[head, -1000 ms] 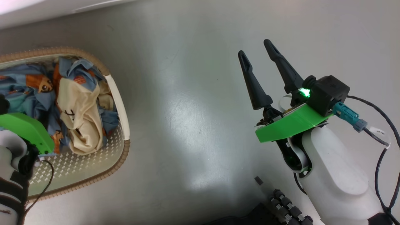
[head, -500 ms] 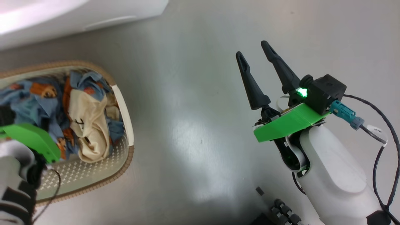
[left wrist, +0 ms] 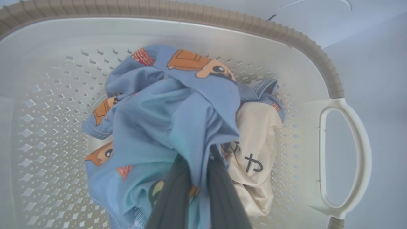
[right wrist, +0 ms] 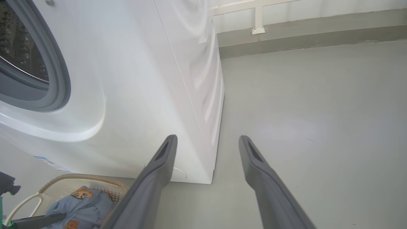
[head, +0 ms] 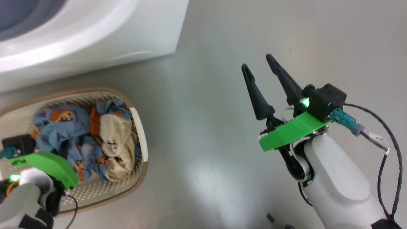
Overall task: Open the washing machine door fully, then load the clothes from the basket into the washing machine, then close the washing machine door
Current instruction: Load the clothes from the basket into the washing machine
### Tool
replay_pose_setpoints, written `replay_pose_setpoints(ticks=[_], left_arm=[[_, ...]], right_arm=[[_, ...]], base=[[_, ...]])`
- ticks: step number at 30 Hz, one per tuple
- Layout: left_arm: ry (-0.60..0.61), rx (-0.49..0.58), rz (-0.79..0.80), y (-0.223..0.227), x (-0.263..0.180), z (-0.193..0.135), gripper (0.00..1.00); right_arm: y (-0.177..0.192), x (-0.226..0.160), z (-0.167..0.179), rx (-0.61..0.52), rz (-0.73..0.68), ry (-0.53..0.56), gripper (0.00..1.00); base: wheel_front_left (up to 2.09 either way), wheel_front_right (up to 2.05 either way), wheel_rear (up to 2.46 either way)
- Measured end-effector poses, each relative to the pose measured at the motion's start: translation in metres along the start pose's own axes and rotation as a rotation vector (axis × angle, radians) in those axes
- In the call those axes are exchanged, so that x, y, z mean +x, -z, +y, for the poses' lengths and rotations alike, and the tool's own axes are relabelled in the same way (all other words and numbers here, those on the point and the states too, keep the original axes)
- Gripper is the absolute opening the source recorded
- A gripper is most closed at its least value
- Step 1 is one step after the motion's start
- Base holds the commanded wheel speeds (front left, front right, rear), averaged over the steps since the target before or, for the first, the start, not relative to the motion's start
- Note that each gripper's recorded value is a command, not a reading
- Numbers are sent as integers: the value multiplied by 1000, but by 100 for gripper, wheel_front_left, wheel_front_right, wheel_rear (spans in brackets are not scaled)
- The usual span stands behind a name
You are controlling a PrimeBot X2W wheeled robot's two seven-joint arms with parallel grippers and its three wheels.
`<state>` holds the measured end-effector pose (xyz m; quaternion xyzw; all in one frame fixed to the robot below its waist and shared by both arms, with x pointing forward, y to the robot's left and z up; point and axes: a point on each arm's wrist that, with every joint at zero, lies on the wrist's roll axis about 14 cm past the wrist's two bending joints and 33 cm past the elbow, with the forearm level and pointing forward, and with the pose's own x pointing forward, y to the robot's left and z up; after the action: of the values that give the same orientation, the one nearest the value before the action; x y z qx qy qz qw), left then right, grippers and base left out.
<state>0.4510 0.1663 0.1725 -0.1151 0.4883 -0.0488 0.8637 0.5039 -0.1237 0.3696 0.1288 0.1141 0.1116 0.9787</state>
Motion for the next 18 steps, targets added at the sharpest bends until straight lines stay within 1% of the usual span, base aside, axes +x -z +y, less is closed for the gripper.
replay_pose_setpoints(ticks=[18], left_arm=[[84, -4, -228, -25, -89, -27, 0]], right_arm=[[-46, -45, 29, 32, -81, -28, 100]], base=[[0, 0, 0]])
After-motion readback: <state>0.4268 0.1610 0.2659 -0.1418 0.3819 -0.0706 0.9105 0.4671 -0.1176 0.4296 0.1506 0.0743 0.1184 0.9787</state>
